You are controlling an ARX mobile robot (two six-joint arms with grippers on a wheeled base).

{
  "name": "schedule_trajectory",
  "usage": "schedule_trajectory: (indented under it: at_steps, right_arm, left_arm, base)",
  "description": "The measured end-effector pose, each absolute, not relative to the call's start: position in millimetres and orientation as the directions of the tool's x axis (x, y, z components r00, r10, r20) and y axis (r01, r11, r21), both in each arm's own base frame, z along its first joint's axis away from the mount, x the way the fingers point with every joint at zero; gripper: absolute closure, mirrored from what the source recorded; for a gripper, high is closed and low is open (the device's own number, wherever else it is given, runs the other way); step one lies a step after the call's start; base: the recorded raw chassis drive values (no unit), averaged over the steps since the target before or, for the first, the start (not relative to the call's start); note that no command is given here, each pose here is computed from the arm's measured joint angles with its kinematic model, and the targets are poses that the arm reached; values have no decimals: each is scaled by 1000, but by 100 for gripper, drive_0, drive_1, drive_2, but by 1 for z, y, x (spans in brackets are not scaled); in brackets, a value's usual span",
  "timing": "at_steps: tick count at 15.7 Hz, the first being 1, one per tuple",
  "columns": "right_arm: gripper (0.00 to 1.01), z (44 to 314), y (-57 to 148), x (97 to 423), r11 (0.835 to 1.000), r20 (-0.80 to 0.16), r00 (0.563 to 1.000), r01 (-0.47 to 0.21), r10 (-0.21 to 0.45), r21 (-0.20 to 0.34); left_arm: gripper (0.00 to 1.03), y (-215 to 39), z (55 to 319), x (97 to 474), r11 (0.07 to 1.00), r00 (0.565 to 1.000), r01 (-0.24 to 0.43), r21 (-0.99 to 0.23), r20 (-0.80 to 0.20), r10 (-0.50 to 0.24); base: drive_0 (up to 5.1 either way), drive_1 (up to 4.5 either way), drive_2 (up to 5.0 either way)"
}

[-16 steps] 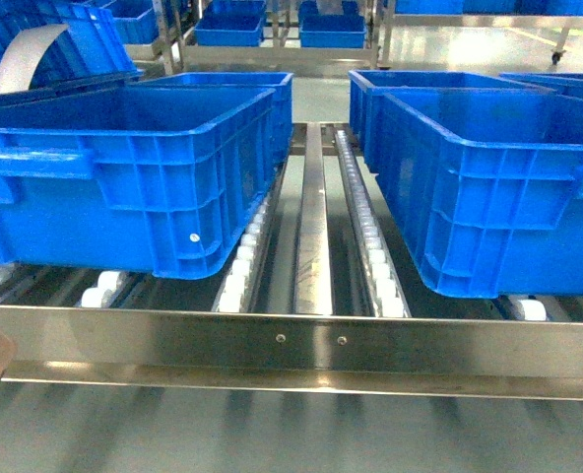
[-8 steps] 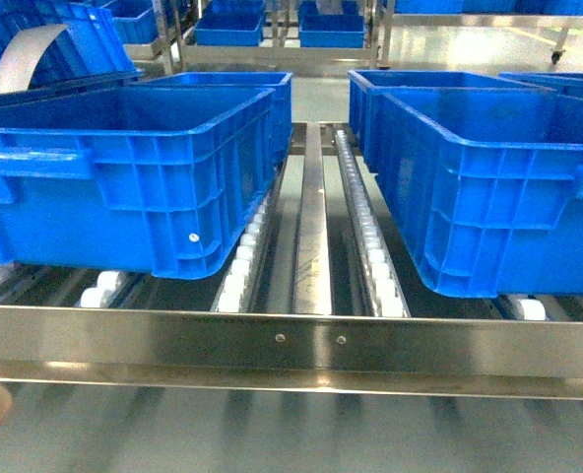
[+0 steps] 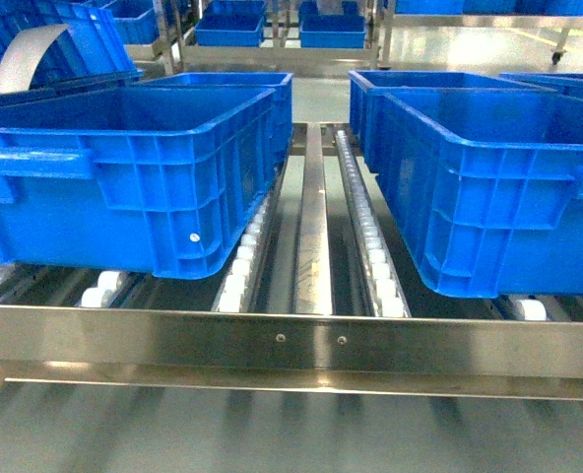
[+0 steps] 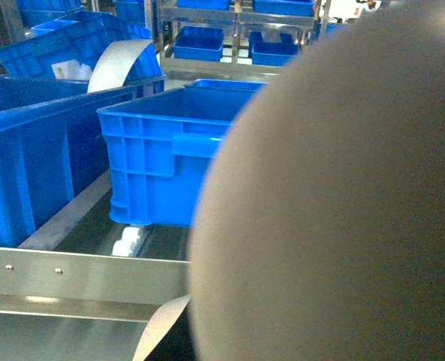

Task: Place part in tray to right shelf

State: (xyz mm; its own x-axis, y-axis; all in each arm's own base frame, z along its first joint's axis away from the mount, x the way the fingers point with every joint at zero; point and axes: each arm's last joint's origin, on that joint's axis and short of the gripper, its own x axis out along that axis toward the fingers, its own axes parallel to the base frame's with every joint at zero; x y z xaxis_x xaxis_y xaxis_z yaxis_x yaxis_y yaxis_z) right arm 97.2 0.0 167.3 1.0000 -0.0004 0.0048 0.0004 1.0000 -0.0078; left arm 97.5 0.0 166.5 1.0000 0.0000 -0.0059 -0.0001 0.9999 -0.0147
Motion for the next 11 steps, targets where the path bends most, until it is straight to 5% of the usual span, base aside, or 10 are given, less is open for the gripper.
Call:
schedule_trajectory:
  at_steps: [5,11]
  right_arm:
    - [2,167,0,97,1000,4,1000,0,0,-7]
    - [3,167,0,97,1000,4,1000,0,0,-7]
  left_arm:
    - [90,0,167,97,1000,1000,0,-15,-6,0]
    - [90,0,167,97,1000,1000,0,-15,-6,0]
  base:
    - [0,0,0]
    - [0,0,0]
